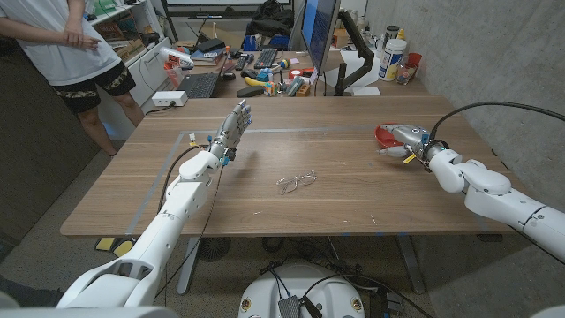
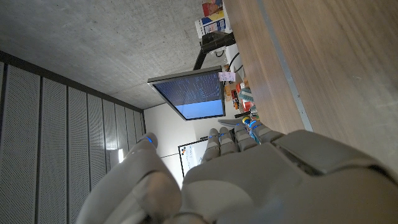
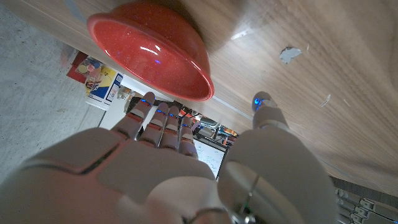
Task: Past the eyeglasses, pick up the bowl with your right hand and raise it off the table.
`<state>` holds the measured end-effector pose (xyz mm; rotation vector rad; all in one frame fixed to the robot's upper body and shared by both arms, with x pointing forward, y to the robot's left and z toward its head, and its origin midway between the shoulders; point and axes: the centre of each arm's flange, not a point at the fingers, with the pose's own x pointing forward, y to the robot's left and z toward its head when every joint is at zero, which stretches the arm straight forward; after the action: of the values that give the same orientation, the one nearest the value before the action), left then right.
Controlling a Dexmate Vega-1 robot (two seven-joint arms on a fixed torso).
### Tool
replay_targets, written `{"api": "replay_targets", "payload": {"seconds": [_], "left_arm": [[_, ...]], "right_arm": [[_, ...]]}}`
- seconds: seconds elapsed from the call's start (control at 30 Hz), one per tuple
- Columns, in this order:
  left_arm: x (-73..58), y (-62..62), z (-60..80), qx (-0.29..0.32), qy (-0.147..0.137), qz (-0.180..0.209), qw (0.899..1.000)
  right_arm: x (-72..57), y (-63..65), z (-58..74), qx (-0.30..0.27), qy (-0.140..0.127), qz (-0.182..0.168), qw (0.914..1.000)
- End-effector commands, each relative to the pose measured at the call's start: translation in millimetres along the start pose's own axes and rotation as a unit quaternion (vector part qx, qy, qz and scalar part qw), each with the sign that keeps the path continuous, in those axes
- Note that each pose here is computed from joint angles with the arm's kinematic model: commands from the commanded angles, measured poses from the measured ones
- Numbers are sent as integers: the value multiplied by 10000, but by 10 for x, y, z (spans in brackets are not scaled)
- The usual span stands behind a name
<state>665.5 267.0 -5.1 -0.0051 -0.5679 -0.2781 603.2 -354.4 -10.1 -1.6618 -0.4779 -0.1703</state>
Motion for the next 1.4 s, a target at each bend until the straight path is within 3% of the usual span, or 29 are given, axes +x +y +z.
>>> {"api": "replay_targets", "payload": {"seconds": [0.03,1.4], "left_arm": [[19,-5,-1,1,-1,4,10000],[23,36,-36,-17,36,31,10000]], "right_arm": [[36,27,-33,41,59,131,9999],[136,142,-90,-66,297,344,9989]]}}
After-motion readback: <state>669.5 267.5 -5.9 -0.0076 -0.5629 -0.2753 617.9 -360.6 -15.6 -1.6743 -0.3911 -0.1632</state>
